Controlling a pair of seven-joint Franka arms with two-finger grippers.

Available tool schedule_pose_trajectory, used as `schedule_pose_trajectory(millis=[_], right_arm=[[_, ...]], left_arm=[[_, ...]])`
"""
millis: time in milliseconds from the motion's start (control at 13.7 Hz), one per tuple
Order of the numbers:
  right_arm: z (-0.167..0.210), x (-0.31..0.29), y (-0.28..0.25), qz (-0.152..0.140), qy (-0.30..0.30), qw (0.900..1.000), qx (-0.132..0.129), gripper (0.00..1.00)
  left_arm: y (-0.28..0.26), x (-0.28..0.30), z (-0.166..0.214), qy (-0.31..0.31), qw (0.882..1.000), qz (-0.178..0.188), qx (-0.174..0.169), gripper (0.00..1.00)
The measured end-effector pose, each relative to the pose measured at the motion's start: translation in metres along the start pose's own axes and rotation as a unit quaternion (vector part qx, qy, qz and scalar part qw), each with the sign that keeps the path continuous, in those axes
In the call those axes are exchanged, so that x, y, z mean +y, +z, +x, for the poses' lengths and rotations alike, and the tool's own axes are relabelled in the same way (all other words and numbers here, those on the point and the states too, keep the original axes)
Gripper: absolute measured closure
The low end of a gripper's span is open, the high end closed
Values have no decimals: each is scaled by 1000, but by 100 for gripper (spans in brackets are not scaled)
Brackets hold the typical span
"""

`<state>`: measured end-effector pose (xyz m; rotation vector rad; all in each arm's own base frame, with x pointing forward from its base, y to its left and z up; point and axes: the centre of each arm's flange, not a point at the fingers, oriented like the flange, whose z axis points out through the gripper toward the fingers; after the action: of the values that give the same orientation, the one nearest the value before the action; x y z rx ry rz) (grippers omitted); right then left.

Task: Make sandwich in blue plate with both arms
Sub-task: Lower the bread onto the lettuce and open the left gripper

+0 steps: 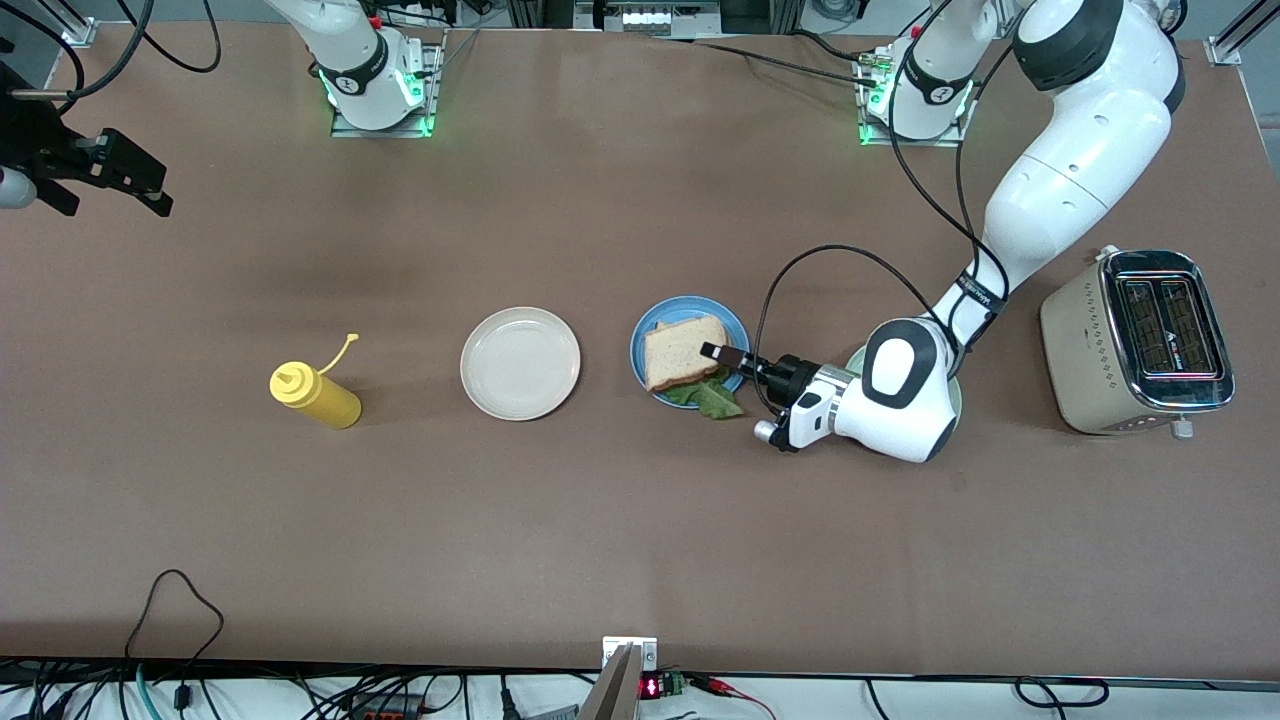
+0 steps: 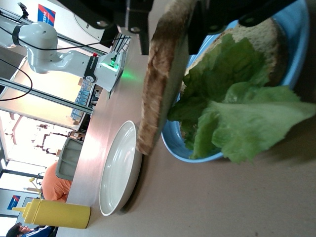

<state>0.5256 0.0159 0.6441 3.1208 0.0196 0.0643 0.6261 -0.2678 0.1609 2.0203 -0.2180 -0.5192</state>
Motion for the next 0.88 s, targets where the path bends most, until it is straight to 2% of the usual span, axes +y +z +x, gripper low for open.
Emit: schedule_pose_trajectory(millis=[220, 366, 659, 805, 878], right_arm=[[0, 0, 0, 0, 0, 1000, 0, 0], [0, 0, 0, 0, 0, 1000, 0, 0], [1, -1, 2, 0, 0, 1000, -2, 0], [3, -2, 6, 0, -1, 1000, -5, 0], [4, -2, 6, 0, -2, 1000, -5, 0]], left_arm=[[-8, -4, -3, 3, 999, 30, -12, 23], [-18, 3, -8, -10, 997, 74, -33, 3], [-48, 46, -23, -29, 982, 178, -49, 0], [-72, 67, -33, -12, 968, 244, -52, 0], [-84, 76, -39, -4, 957, 283, -56, 0]])
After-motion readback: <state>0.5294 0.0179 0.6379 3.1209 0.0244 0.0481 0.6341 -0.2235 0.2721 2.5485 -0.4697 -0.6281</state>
